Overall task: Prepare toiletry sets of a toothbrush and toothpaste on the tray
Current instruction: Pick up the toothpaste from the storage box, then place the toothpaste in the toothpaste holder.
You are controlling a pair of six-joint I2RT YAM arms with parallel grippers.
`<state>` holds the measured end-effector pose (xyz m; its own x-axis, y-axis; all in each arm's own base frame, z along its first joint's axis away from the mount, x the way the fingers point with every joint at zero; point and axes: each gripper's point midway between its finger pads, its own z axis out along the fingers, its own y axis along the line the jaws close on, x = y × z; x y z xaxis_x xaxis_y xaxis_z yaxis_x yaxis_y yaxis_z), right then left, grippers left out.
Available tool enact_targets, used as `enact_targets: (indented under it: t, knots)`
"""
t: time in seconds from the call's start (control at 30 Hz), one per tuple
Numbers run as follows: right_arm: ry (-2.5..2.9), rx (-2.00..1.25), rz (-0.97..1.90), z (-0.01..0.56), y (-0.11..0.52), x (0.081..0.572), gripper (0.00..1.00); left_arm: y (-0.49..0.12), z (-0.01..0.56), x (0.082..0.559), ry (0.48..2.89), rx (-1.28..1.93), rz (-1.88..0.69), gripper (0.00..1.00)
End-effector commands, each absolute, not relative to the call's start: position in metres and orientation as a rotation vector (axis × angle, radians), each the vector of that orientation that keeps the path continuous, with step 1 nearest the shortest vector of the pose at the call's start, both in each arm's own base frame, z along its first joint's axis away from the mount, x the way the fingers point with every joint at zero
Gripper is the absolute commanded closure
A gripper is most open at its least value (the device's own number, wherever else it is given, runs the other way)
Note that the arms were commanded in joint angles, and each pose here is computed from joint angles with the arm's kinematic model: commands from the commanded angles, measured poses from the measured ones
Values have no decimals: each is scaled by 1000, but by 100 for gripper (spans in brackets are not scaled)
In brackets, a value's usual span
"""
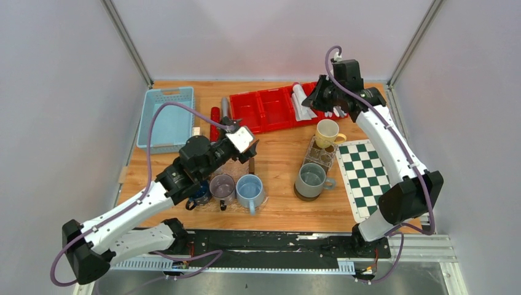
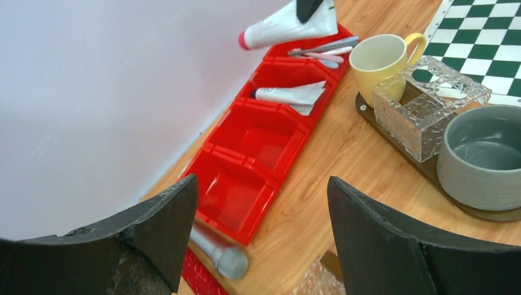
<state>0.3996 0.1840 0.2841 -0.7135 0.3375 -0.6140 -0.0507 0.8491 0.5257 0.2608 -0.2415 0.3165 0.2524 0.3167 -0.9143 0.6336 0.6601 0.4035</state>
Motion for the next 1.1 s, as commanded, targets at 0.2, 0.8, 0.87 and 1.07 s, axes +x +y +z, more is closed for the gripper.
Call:
enact_targets:
  t: [0.2,0.8,0.87,1.07]
  knots:
    - [2266,439,1045,314,212,358,100,-308,335,250,967,1035,-264,14]
    - [2299,599,1236,305,228,321,100,-369,317,257,816,1070,-311,36]
    - [2303,601,1245,305,230,319,100,-372,315,260,819,1060,-309,38]
    - [2322,596,1259,302,238,312,100,-375,311,276,846,1010,-260,45]
